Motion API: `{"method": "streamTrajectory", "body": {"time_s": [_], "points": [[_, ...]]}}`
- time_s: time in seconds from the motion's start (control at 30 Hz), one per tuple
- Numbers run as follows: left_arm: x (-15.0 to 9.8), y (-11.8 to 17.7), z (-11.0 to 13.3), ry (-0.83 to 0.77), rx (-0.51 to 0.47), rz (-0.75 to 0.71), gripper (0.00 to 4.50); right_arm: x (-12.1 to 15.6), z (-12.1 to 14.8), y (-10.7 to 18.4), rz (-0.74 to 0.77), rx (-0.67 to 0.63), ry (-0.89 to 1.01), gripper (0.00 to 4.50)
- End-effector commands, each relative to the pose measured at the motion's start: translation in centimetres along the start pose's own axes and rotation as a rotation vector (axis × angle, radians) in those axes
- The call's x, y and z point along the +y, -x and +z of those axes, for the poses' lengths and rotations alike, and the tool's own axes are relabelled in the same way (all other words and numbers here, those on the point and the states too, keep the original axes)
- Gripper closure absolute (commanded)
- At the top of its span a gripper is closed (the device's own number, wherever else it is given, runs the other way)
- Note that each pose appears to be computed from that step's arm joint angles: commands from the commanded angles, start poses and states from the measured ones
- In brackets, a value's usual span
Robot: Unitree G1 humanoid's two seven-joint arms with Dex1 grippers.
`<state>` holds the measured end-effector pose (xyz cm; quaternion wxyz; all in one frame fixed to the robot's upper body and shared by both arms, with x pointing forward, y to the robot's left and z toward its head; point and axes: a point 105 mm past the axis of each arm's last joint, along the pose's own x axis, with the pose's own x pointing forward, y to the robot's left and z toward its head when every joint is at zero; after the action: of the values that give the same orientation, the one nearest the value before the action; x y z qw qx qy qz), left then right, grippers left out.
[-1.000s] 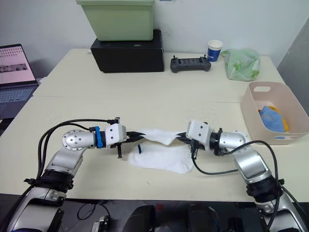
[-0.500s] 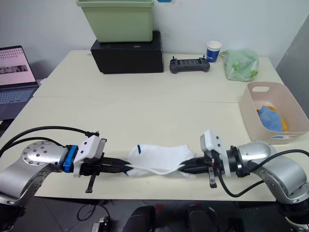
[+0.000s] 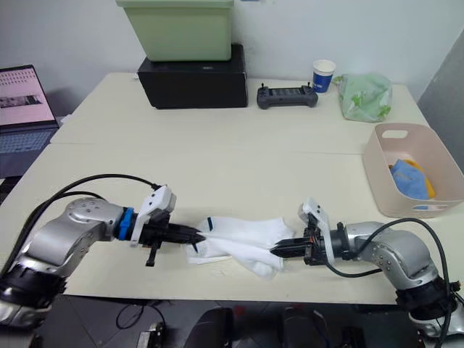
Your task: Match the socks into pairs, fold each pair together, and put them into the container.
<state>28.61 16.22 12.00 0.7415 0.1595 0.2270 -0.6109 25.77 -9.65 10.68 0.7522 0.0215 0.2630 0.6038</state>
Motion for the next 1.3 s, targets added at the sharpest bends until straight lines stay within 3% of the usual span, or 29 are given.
{"method": "streamTrajectory", "body": {"time_s": [0.03, 0.47, 1.3], "points": [[0.5, -0.1, -0.2, -0.039, 0.030, -0.009, 4.46, -0.3, 1.2, 0.0, 0.004, -0.019, 0.051, 4.50], [3.0, -1.1, 0.6, -0.089, 0.047, 0.010, 4.46, -2.8, 3.0, -0.1, -0.082, -0.015, 0.113, 4.50], [4.4, -2.4, 0.9, -0.108, 0.101, 0.014, 4.46, -4.7, 1.9, -0.2, -0.126, 0.002, 0.131, 4.50]]}}
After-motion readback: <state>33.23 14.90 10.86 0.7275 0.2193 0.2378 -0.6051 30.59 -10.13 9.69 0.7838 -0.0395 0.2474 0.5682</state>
